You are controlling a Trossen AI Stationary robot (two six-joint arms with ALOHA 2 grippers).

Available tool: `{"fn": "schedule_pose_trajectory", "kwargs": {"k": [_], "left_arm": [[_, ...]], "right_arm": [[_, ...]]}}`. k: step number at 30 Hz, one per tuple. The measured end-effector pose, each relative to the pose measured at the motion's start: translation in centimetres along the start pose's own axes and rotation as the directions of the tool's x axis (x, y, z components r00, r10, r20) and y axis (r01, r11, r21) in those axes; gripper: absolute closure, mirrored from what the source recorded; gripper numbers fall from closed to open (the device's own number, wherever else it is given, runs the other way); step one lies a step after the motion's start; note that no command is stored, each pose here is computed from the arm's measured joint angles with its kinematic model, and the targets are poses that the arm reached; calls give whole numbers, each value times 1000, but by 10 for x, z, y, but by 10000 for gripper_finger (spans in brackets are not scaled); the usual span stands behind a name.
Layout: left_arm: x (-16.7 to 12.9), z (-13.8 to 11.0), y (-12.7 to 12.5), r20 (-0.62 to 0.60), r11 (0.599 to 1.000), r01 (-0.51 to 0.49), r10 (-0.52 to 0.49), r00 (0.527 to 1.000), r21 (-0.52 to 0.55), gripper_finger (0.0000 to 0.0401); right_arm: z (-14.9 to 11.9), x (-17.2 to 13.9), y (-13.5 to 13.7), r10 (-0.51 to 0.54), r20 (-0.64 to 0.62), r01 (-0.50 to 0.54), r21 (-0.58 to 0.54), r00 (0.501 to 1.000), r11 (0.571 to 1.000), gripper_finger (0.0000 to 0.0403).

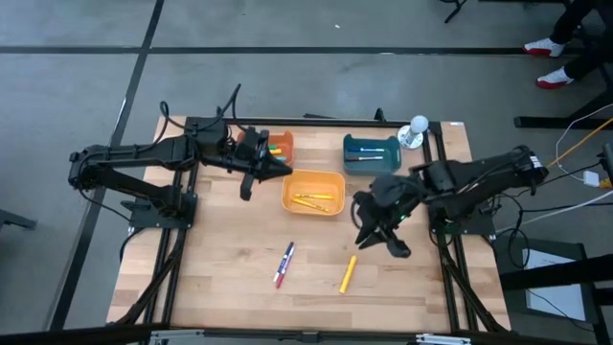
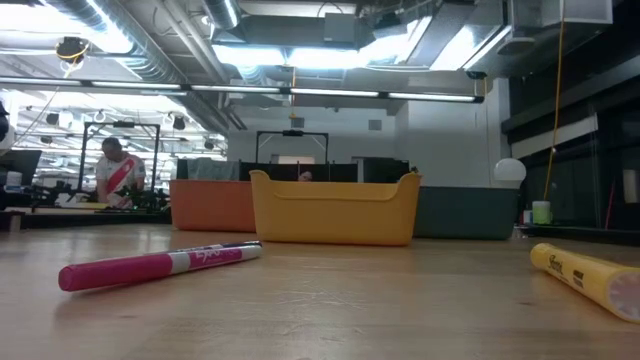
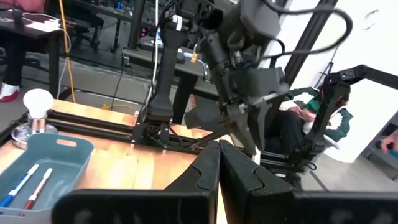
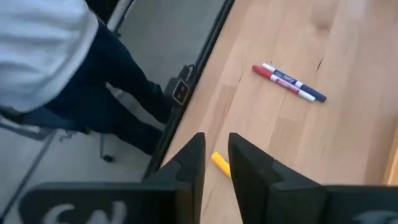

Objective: Pick & Place Markers
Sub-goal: Put the big yellow highlighter pen into the orange bin

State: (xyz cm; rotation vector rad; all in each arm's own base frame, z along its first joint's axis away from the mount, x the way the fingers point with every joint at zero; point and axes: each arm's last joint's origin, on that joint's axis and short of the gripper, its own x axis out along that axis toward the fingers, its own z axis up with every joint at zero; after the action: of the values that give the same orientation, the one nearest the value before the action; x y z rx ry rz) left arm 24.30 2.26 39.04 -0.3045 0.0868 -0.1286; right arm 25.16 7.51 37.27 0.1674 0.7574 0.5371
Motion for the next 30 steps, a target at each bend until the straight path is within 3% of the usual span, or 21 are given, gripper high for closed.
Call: {"fn": "schedule_pose_trajectory", "kwargs": {"k": [15, 23, 30], "left_arm": [[3, -4, -13, -19, 998, 56, -56, 998, 3, 399], [4, -6, -19, -27, 997, 80, -80, 996, 4, 395], [5, -7, -24, -33, 995, 99, -99, 995, -7, 398]], "right_arm": [[-11, 57, 22, 19, -167, -35, -96, 986, 995, 213], [-18, 80, 27, -6, -236, -42, -200, 972, 979, 203], [-25, 91, 24, -82, -297, -41, -384, 951, 922, 203]]}}
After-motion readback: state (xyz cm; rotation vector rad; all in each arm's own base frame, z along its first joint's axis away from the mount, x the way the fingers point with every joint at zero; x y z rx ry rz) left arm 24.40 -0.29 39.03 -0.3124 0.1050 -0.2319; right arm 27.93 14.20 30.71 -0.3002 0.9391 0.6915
